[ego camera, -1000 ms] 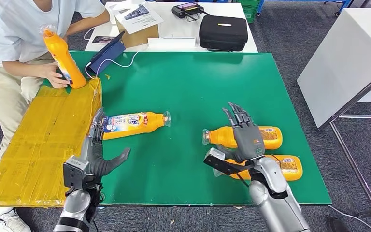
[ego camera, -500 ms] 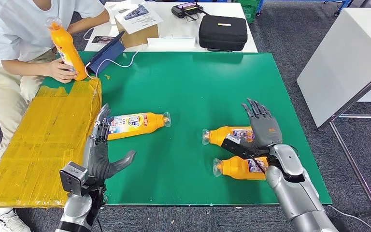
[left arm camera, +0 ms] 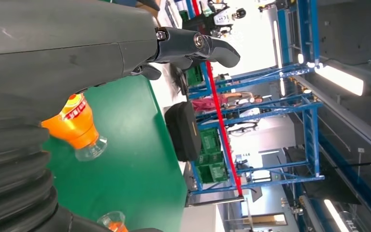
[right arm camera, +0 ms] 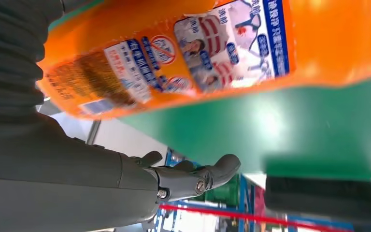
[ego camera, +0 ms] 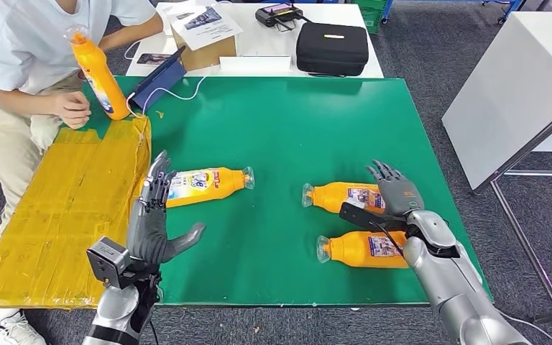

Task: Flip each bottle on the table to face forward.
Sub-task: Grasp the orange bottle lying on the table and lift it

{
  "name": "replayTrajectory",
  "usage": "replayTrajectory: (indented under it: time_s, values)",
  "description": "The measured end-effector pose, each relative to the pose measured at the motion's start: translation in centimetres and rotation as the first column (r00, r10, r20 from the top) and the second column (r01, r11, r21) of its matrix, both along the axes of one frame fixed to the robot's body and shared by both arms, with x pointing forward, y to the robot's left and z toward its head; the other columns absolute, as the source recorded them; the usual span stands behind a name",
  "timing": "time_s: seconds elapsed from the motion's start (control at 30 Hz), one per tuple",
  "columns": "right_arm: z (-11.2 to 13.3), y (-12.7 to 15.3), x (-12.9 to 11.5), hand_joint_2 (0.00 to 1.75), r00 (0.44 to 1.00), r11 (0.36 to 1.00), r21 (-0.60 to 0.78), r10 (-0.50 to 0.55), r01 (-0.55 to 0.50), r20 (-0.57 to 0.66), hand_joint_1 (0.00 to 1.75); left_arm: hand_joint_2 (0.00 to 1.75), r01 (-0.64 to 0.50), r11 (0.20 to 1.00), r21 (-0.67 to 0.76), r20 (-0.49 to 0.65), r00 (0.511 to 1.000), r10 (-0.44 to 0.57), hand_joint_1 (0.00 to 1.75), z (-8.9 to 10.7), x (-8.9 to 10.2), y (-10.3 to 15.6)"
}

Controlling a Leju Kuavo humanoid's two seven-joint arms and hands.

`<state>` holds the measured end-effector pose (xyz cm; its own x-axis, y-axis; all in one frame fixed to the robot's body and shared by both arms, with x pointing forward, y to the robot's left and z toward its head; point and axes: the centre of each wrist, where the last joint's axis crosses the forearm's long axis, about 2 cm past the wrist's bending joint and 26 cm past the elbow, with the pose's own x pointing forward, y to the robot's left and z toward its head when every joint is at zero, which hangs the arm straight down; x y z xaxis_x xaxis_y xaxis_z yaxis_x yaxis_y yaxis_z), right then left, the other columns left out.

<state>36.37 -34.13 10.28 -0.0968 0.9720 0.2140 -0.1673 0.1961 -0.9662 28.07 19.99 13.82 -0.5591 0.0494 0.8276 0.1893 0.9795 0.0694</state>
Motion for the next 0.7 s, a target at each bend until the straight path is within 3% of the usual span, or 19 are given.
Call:
replayTrajectory:
  time_s: [0.37,0.4,0.5,0.53,0.6,0.7]
  values:
    - [-1.6,-0.5,0.2,1.75,0.995,1.0,-0.016,0.005,-0.007,-0.097,0.03,1.75,0.016,1.0,-0.002,-0.005,1.0,-0.016,0.0,0.0,0.3,-0.3]
    - [-1.6,-0.5,0.3,1.75,0.995,1.0,-0.019,0.003,-0.005,-0.101,0.17,1.75,0.018,1.0,-0.002,-0.005,1.0,-0.018,0.0,0.0,0.3,-0.3]
    - [-1.6,-0.8,0.7,1.75,0.993,0.999,-0.04,-0.006,0.001,-0.118,1.35,1.75,0.027,1.0,-0.003,-0.005,1.0,-0.027,0.0,0.0,0.5,-0.5]
    - [-1.6,-0.8,0.8,1.75,0.992,0.999,-0.049,-0.009,0.003,-0.124,1.64,1.75,0.03,1.0,-0.002,-0.005,1.0,-0.03,0.0,0.0,0.5,-0.6]
    - [-1.7,-1.0,0.9,1.75,0.991,0.998,-0.065,-0.014,0.005,-0.136,1.74,1.75,0.034,0.999,-0.002,-0.007,0.999,-0.034,0.0,0.0,0.6,-0.6]
    - [-1.8,-1.1,1.1,1.75,0.99,0.997,-0.075,-0.02,0.009,-0.141,1.75,1.75,0.036,0.999,-0.002,-0.012,0.999,-0.036,0.0,-0.1,0.7,-0.7]
